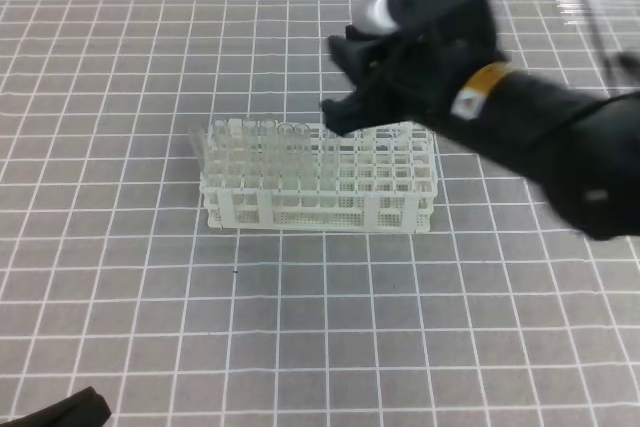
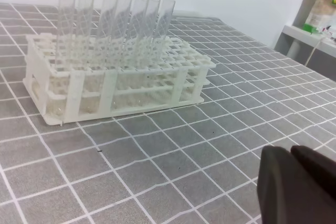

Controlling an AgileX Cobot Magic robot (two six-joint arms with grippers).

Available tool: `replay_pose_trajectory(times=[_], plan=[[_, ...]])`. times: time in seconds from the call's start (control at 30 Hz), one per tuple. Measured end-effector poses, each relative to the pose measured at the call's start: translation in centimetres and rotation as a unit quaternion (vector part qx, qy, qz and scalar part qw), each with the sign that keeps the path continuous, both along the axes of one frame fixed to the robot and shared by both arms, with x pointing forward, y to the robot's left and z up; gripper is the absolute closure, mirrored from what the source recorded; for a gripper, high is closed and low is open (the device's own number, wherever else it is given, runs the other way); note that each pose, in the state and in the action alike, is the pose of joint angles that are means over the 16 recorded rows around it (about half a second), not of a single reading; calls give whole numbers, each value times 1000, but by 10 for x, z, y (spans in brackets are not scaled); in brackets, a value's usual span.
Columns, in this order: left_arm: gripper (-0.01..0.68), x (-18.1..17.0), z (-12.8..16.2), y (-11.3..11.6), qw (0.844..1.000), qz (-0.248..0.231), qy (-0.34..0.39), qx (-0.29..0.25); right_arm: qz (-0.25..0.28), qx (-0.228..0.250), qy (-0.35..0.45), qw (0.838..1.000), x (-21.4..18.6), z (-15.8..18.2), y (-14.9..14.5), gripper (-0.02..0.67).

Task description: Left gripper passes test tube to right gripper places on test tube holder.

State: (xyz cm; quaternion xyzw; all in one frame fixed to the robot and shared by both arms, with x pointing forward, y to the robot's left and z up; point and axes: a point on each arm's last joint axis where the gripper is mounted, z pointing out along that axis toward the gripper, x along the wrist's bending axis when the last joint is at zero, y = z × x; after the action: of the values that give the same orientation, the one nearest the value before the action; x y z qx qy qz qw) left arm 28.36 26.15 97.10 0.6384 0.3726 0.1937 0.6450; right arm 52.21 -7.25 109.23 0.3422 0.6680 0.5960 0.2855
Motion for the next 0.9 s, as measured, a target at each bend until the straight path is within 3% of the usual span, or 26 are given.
replay_pose_trajectory(times=[0.3, 0.6, 0.9], plan=[[673, 0, 1, 0, 1000, 0, -1, -1, 14, -17, 12, 1000, -86, 38, -66, 648], [673, 0, 0, 0, 1000, 0, 0, 1, 24, -13, 28, 999, -166, 14, -129, 661], [673, 0, 1, 0, 1000, 1, 0, 1, 13, -28, 25, 999, -196, -24, -157, 662]])
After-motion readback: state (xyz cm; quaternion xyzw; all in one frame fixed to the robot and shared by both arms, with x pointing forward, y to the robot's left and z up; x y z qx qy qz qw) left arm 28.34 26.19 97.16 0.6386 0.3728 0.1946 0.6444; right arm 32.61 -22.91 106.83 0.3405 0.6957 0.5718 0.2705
